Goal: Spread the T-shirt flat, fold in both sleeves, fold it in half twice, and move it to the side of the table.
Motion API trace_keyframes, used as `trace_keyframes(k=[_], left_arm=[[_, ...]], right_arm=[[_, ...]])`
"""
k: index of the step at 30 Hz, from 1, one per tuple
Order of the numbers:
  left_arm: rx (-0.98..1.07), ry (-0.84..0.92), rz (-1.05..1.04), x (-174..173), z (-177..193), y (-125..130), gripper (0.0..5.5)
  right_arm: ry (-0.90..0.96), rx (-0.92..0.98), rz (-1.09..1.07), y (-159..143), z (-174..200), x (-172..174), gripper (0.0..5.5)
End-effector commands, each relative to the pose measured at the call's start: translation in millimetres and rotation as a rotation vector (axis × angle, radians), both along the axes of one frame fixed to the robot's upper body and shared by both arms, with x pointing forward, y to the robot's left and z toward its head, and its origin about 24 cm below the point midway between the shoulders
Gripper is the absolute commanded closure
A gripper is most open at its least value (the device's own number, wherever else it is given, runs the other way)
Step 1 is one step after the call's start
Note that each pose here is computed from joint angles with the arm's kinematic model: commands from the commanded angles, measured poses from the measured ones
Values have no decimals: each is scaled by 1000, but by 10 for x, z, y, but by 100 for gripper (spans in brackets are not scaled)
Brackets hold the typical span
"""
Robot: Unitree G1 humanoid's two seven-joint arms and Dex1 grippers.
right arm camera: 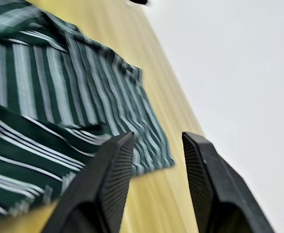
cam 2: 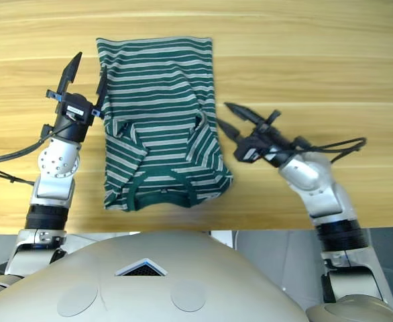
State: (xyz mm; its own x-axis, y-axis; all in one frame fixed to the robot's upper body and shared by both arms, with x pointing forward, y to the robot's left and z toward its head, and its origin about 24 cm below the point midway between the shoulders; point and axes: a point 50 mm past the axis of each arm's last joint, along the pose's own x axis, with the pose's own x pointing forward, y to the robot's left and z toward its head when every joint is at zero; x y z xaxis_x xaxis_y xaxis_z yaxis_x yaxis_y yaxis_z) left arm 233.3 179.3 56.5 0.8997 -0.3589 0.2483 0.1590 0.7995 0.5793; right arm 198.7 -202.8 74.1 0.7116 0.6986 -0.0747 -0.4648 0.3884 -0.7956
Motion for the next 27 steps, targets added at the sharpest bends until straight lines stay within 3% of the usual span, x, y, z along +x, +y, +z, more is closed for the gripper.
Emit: trace_keyframes(k=[1,6,11,14,18,21,24,27], left_arm=[[-13,11,24,3,-18,38,321],[-18,11,28,12,-15,40,321],[18,48,32,50,-89,69,321],[207,95,-13,-72,-178,201,321],[534,207,-214,-644,-112,613,321],[689,311,-316,-876,-38,756,321],[825,352,-372,-893,80,841,321],[896,419,-549,-987,16,699,321]], right_arm=[[70,-97,-100,-273,-157,-73,369],[206,-208,-21,-143,-525,-280,369],[201,-279,69,92,-615,-343,369],[203,-394,27,-78,-644,-331,369],[221,-505,-26,-399,-543,-424,369],[195,-535,57,-348,-508,-386,369],[173,-578,153,-271,-487,-323,369],[190,-607,275,-153,-506,-324,369]])
